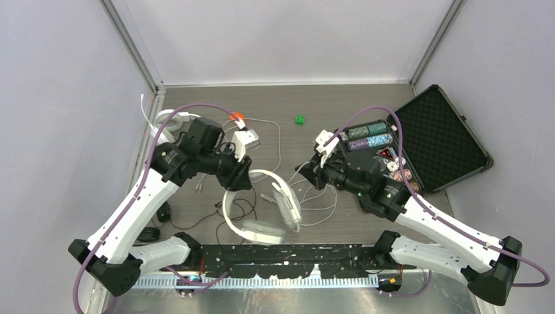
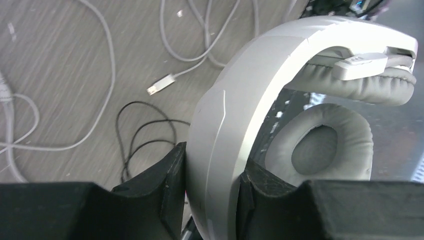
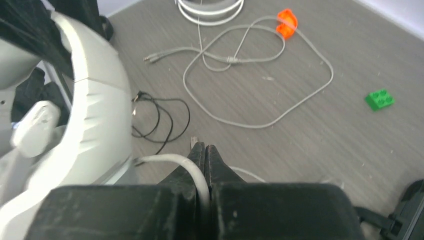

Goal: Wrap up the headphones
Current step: Wrap the headphones cable around the headphones.

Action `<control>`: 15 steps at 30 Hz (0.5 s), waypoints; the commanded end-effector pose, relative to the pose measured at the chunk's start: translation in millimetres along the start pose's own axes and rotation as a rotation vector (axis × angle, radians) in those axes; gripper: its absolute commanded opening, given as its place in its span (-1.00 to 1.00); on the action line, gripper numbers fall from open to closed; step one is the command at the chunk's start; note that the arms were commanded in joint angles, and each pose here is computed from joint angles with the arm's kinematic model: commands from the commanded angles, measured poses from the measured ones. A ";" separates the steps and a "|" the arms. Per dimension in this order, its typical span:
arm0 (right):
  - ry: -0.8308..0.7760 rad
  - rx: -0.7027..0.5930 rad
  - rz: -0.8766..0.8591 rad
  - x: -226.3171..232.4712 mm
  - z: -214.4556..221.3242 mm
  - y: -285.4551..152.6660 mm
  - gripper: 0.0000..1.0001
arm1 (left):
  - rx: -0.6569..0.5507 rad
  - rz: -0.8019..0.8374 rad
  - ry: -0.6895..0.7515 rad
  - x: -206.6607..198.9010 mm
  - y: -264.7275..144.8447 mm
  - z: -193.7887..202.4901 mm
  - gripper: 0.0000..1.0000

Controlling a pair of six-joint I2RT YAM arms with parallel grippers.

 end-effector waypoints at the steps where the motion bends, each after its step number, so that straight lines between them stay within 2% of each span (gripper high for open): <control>1: 0.066 0.087 0.005 0.5 -11.2 -12.2 -0.99 | 0.011 -0.125 0.079 17.0 -8.8 -2.2 -1.00; 6: 0.148 0.104 -0.048 10.3 -27.3 -13.8 -0.99 | 0.007 -0.237 0.094 34.4 -8.5 -1.5 -1.00; 11: 0.248 0.057 -0.134 24.8 -54.5 -12.4 -0.99 | 0.019 -0.345 0.067 51.0 -9.2 -0.2 -1.00; 15: 0.347 -0.005 -0.233 40.4 -75.8 -7.7 -0.99 | -0.027 -0.423 0.034 61.5 -11.8 -4.6 -1.00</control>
Point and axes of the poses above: each gripper's point midway between its finger pads, its own y axis out along the fingers, its own x axis along the line the jaws close on, z = x × y, the point moved 2 cm from there along -y, back along the fingers, and after that the axes turned 10 degrees about -y, right-handed, at the moved point
